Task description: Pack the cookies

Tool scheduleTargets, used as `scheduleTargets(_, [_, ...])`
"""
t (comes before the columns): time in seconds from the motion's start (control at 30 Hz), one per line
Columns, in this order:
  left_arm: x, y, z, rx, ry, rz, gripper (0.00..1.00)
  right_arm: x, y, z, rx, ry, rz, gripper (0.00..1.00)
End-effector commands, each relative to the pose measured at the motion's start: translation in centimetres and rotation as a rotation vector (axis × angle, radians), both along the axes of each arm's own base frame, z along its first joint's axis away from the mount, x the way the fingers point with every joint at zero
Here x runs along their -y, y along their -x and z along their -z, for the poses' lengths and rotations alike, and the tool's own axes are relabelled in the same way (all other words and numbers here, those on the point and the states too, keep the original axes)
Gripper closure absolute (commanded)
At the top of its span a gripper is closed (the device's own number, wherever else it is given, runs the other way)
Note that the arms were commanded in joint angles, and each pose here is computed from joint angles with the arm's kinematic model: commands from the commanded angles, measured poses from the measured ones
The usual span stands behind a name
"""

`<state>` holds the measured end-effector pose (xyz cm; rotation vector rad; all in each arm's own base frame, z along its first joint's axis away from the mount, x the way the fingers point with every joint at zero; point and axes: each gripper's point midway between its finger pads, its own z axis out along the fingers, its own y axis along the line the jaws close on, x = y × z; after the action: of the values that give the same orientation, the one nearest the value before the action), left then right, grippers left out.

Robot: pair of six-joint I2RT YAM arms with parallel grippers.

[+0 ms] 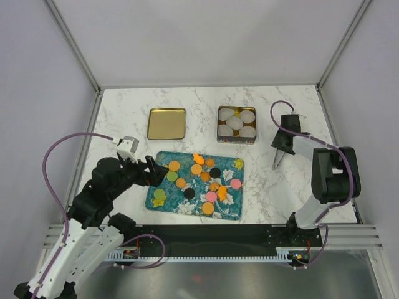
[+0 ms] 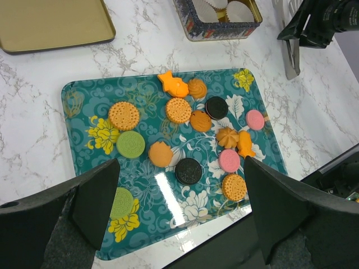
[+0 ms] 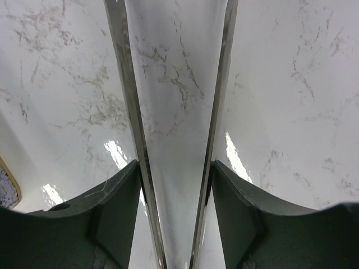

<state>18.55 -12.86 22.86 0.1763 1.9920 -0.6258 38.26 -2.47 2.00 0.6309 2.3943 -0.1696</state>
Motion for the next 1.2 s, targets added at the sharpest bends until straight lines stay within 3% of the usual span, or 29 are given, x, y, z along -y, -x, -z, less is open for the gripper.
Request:
scheduleTargets(0.0, [0.1, -0.5, -0.3, 0.034, -0.020, 0.011, 0.00, -0.4, -0.2, -3.3, 0.060, -0.017, -0.039, 0.41])
scheduleTargets(0.47, [0.1, -0.5, -0.2, 0.030, -0.020, 0.010, 0.00, -3.6, 4.5, -13.8, 0.248, -0.103, -0.209, 0.43])
scheduleTargets(0.73, [-0.1, -0.4, -0.5, 0.043, -0.018, 0.002, 0.00, -9.7, 7.5, -20.8, 0.350, -0.162, -0.416, 0.44])
scheduleTargets(0.93, [-0.4, -0.5, -0.6, 0.047, -0.020, -0.013, 0.00, -15.8, 11.5, -22.0, 0.326, -0.250, -0.612, 0.47])
scheduleTargets(1.17, [-0.4, -0.5, -0.5, 0.044, -0.020, -0.014, 0.00, -21.3, 16.5, -19.5, 0.193, -0.252, -0.818, 0.47])
